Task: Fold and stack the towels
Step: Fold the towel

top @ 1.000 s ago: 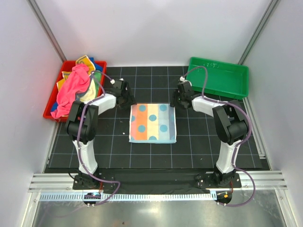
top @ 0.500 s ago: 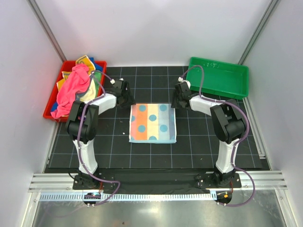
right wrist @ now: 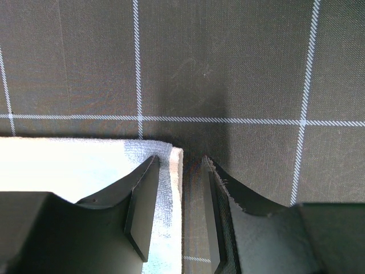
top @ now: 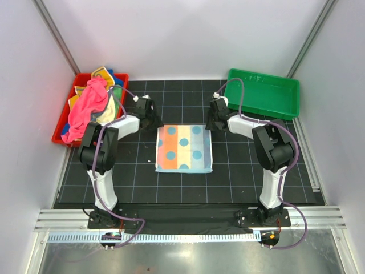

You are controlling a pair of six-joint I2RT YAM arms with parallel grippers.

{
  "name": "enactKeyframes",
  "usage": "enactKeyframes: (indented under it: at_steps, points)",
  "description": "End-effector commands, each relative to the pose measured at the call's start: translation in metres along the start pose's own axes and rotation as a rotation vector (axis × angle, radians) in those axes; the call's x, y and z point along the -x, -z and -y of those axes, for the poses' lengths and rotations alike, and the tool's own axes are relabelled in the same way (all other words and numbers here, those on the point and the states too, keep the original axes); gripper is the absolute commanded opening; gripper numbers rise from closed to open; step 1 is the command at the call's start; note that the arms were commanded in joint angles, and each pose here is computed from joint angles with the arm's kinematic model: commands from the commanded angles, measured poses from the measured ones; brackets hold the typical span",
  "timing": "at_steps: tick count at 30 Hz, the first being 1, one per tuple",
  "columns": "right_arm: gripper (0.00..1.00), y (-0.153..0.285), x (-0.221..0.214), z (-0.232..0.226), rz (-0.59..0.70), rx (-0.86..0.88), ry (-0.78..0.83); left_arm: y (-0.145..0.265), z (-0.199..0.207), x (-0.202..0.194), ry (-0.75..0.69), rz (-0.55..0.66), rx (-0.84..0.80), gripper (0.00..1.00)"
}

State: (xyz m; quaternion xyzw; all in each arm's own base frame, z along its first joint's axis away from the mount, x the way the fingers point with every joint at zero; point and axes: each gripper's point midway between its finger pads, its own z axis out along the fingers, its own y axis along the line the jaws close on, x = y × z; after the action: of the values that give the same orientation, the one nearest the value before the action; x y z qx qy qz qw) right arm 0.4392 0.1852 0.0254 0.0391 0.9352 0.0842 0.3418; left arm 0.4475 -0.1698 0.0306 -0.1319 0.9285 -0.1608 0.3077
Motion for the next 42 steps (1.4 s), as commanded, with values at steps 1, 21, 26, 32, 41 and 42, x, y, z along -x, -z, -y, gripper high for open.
enactKeyframes:
  at_steps: [1,21,26,32,41,42]
  points:
    - [0.43,-0.004,0.012,-0.004,0.037,-0.004,0.008,0.012,-0.005,0.002,-0.039,0.014,0.007,0.50]
    - [0.43,-0.006,0.013,-0.007,0.030,0.000,0.010,0.006,-0.007,-0.002,-0.095,-0.021,0.027,0.45]
    - [0.43,-0.009,0.011,-0.008,0.021,0.005,0.015,-0.003,-0.011,-0.005,-0.123,-0.025,0.083,0.43]
    - [0.40,-0.011,0.010,-0.010,0.016,0.009,0.019,-0.011,-0.017,-0.012,-0.142,-0.044,0.131,0.39]
    - [0.31,-0.015,0.008,-0.013,0.008,0.023,0.017,-0.010,-0.018,-0.010,-0.142,-0.033,0.142,0.24]
    - [0.30,-0.015,0.008,-0.014,0.008,0.027,0.015,-0.010,-0.016,-0.009,-0.142,-0.032,0.138,0.21]
